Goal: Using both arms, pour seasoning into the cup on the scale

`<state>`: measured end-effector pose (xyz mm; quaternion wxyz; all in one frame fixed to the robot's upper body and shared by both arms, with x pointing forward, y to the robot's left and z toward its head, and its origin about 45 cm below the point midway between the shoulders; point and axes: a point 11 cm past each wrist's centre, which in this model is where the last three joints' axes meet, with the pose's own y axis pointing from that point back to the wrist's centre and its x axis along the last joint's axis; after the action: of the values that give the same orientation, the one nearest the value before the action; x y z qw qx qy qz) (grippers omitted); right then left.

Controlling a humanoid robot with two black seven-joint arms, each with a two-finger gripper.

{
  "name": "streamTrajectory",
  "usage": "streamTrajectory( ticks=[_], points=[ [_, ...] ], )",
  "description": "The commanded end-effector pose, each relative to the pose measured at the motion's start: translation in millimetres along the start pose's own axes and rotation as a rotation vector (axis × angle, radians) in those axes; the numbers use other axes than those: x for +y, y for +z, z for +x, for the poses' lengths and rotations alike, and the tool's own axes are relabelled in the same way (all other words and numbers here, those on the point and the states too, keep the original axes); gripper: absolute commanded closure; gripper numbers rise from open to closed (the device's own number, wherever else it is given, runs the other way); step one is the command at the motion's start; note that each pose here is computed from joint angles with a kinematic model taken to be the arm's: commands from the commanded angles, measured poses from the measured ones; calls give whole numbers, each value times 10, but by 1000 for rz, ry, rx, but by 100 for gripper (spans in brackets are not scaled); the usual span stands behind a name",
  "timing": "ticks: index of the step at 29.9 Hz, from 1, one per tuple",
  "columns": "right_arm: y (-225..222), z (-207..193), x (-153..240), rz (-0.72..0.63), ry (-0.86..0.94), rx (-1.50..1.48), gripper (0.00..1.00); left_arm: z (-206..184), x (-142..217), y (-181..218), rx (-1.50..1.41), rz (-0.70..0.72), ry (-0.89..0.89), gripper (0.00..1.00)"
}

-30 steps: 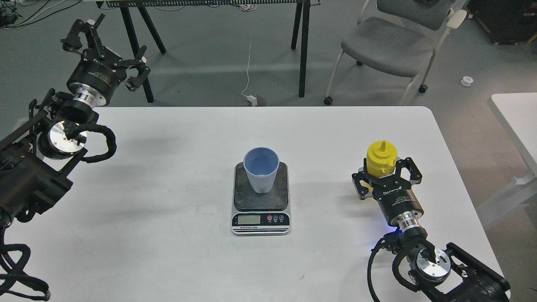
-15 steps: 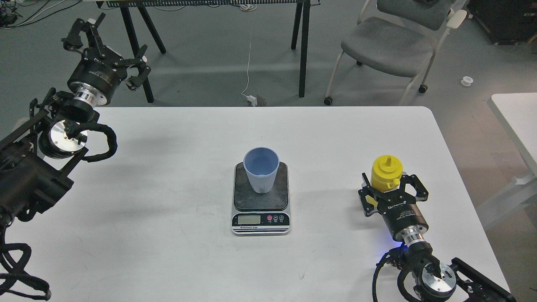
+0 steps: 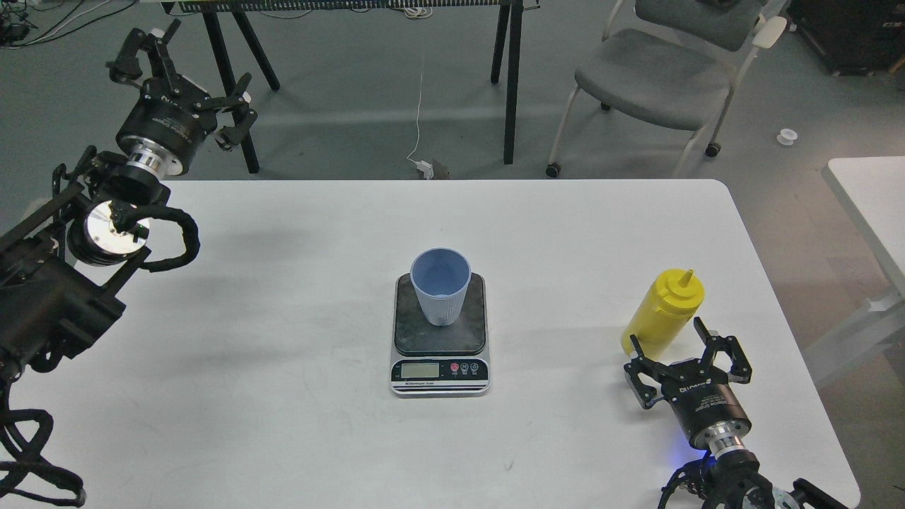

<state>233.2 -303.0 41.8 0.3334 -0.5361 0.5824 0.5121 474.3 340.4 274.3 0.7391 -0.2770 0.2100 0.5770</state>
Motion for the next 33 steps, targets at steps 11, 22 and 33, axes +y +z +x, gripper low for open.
streamTrajectory(
  ticks=[11, 22, 33],
  points=[
    [-880, -331, 380, -43, -40, 230, 1, 14, 23, 151, -21, -13, -8, 1],
    [-2239, -784, 123, 203, -65, 479, 1, 37, 31, 255, -14, -35, -7, 1],
    [-2620, -1473, -962, 323, -141, 452, 1, 400, 374, 116, 87, -71, 63, 1]
  ],
)
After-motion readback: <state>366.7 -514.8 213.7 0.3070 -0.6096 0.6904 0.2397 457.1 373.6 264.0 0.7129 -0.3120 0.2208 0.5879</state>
